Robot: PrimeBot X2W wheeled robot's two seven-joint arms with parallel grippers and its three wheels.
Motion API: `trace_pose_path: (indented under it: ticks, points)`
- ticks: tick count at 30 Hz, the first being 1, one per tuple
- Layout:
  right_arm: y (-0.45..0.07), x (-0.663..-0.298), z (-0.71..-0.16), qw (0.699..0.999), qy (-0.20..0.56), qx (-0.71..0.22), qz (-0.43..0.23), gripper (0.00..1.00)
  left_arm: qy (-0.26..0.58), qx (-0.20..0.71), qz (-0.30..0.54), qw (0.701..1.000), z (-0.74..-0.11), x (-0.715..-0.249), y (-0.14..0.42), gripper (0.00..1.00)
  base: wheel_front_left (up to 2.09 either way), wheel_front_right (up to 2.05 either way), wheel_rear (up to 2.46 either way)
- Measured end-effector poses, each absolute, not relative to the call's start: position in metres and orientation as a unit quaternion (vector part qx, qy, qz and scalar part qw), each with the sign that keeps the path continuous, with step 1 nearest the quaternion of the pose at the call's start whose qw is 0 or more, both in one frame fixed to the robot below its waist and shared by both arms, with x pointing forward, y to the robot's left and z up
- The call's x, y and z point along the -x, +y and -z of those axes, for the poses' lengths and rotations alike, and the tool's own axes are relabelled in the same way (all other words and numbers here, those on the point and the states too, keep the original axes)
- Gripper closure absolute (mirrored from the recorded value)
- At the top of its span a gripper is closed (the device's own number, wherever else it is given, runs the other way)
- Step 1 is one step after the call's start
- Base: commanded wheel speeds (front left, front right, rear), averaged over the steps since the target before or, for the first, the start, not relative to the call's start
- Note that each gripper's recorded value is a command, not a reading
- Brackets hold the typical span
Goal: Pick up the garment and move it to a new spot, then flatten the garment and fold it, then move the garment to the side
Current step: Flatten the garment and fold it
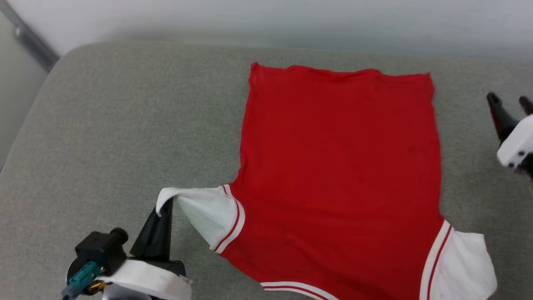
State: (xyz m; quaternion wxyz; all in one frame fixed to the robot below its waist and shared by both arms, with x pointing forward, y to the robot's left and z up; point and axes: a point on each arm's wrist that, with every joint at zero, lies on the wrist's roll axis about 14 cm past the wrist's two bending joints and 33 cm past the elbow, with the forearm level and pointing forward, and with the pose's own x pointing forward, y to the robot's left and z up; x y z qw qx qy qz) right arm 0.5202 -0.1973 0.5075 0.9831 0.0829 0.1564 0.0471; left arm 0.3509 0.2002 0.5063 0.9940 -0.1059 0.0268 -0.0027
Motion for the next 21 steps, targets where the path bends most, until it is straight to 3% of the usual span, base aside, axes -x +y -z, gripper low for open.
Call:
trace_pose_path:
  ticks: [9,21]
  points:
    - [-0.172,-0.611,-0.468,0.949,0.304,-0.041,-0.072,0.00,0.028,0.107,0.000,0.994,-0.494,-0.374,0.204,1.00,0.00,0.00,0.00]
    - [-0.128,-0.627,-0.355,0.878,0.467,-0.045,-0.095,0.00,0.079,0.097,-0.042,0.991,-0.451,-0.379,0.227,1.00,0.00,0.00,0.00]
